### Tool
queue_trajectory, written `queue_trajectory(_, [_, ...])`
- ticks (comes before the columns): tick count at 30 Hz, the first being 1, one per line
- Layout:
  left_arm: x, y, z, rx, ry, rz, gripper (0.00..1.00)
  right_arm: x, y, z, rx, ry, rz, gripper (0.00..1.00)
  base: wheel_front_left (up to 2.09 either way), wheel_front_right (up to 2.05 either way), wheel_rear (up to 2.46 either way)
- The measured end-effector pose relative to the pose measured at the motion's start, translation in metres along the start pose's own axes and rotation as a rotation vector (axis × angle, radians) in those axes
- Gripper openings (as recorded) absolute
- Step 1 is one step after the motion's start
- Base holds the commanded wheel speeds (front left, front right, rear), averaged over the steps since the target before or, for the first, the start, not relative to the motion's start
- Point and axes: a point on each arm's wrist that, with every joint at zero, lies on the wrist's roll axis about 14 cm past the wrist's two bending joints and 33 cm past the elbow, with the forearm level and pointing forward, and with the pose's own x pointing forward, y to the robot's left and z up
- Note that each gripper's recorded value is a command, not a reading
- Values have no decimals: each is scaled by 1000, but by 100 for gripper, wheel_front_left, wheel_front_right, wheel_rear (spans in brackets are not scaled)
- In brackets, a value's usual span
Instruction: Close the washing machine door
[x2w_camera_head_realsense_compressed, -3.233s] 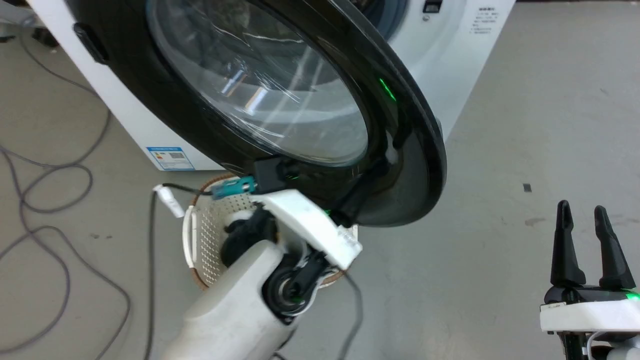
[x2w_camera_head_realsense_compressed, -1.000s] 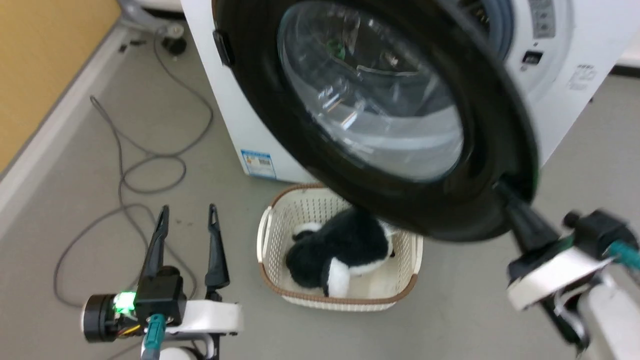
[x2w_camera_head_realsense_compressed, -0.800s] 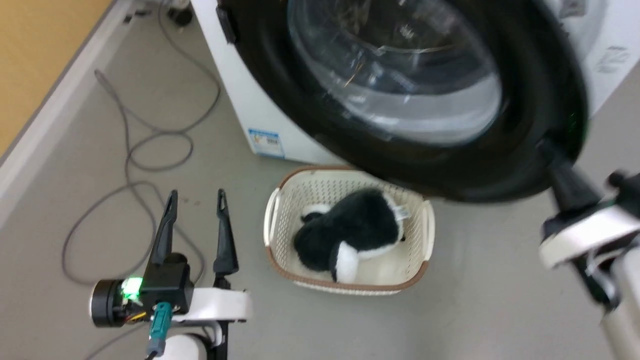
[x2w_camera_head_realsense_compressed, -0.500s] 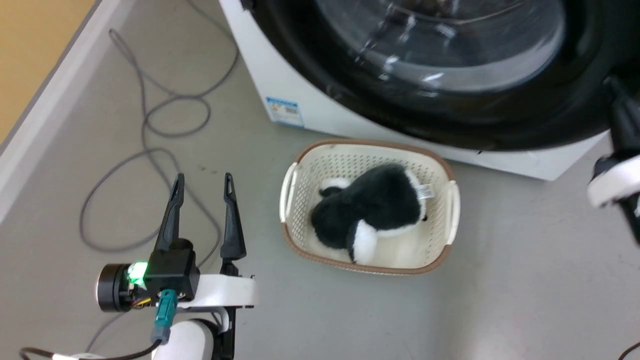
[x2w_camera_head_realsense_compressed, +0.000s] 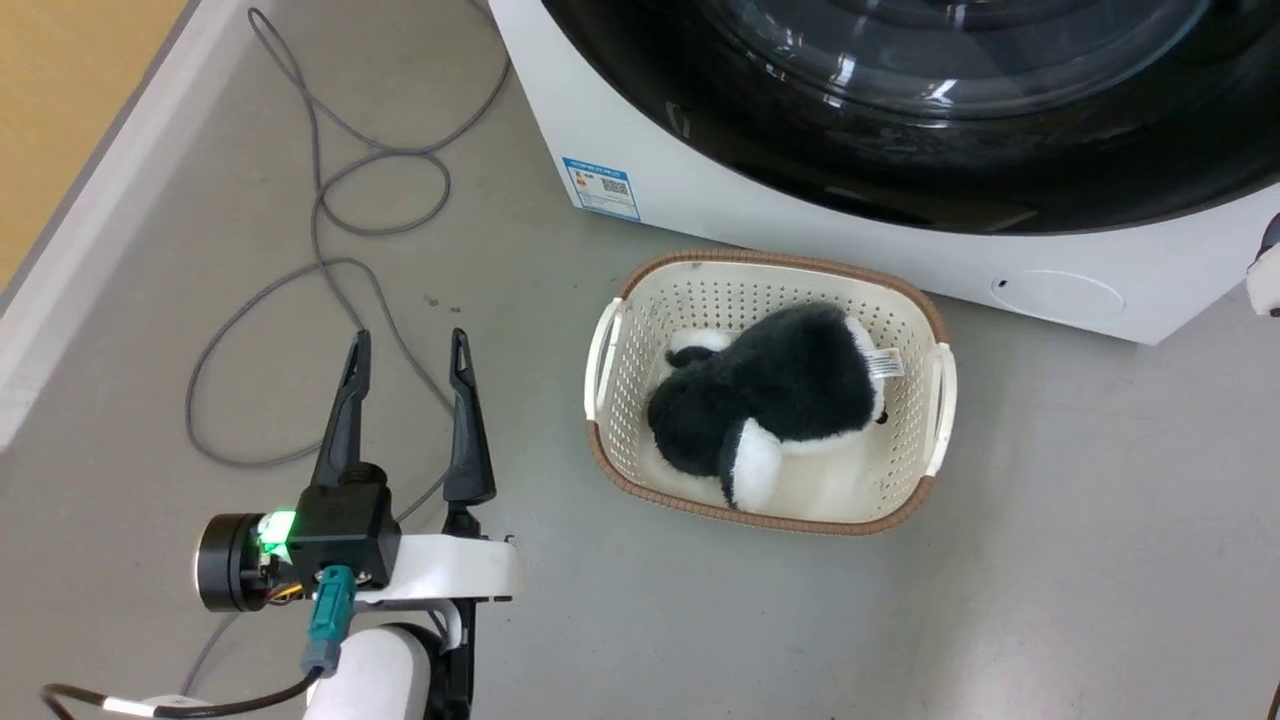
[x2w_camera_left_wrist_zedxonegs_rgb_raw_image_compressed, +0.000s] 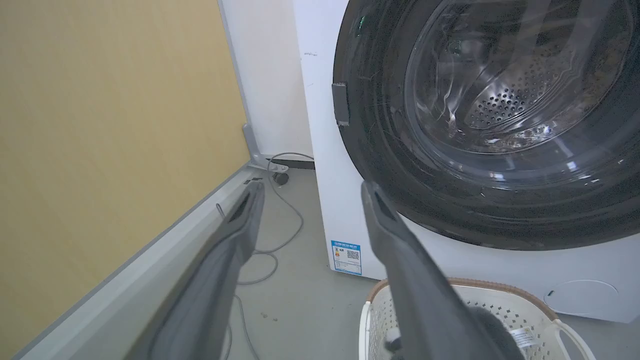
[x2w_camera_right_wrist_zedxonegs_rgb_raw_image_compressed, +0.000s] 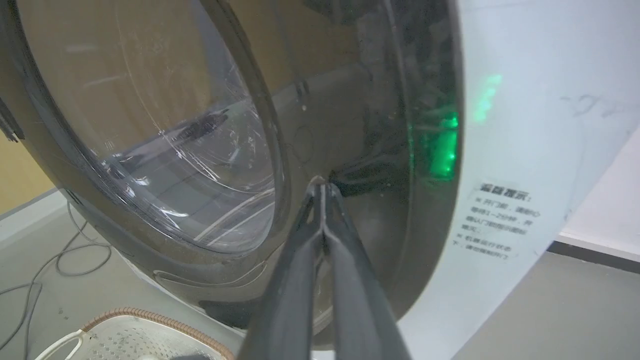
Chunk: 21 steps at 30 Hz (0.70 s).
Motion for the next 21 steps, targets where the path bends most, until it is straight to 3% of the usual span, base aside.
queue_trajectory(8, [-1, 1, 10, -18, -28, 6, 100, -21, 2, 39, -22, -96, 7, 0, 0, 0, 0])
queue_trajectory(15, [-5, -12, 16, -29, -49, -48, 100, -82, 5, 84, -91, -237, -12, 0, 0, 0, 0])
queue_trajectory(21, [-11, -29, 30, -42, -89, -112, 100, -140, 0, 96, -80, -275, -78, 0, 0, 0, 0])
